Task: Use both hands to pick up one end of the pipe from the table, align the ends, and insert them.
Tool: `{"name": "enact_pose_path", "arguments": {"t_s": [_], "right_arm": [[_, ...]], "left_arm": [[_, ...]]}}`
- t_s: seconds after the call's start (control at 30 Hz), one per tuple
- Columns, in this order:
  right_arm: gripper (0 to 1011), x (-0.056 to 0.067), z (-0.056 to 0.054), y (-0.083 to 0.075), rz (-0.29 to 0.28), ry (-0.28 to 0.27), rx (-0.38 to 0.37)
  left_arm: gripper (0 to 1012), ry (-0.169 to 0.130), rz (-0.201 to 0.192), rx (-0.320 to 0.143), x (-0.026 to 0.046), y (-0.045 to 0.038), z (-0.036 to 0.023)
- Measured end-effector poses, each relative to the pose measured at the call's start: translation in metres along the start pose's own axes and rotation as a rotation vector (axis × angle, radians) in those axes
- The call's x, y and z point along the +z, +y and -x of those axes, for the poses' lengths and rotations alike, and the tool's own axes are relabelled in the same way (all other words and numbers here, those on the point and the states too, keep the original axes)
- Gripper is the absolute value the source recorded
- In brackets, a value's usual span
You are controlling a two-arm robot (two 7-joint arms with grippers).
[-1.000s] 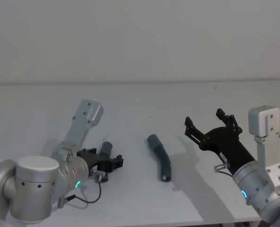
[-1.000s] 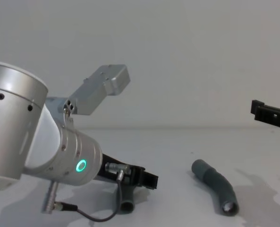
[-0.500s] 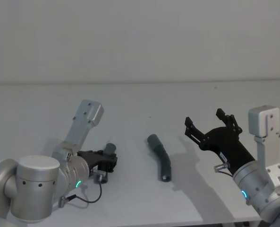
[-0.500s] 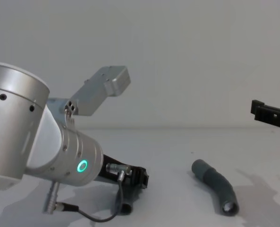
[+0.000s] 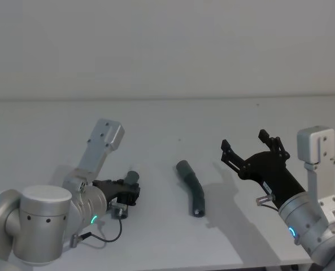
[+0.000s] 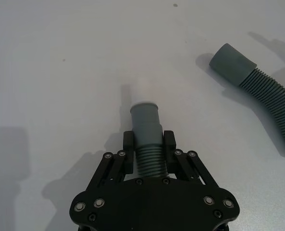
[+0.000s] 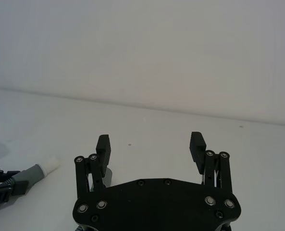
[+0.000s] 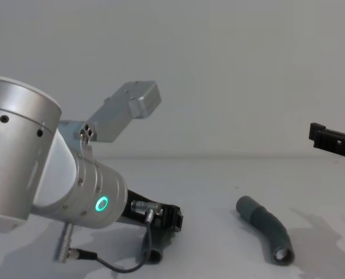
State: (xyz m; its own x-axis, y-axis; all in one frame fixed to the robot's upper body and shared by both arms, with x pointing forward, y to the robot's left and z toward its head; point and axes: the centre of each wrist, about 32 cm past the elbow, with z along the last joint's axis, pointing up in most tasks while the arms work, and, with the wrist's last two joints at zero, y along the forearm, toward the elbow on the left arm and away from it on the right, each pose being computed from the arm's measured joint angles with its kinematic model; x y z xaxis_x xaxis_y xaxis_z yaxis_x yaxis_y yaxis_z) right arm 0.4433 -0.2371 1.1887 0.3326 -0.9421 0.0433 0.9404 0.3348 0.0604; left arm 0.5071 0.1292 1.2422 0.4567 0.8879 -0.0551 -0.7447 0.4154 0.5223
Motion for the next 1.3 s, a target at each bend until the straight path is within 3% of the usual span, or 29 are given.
{"name": "enact_pose_path", "arguments": {"t_s": [0.47,0.73,1.0,1.3], "right_arm": [[1002,0.006,-0.007,0.001,0.012,-0.038,0.037],[1002,0.024,-0.019,0.007,0.047,-0.117,0.127],[1003,0.047,-0.028,0.018,0.129,-0.16,0.215],[1002,0.067,-0.029,0.027,0.24,-0.129,0.246]], "left_arm": [[328,0.001,-0.001,0.0,-0.0001,-0.0003,0.0001],[328,0.001,-0.001,0.0,-0.0001,-0.0003,0.0001],[328,0.001,-0.001,0.0,-0.0001,-0.0003,0.0001],[328,0.001,-0.001,0.0,-0.0001,-0.0003,0.0001]]}}
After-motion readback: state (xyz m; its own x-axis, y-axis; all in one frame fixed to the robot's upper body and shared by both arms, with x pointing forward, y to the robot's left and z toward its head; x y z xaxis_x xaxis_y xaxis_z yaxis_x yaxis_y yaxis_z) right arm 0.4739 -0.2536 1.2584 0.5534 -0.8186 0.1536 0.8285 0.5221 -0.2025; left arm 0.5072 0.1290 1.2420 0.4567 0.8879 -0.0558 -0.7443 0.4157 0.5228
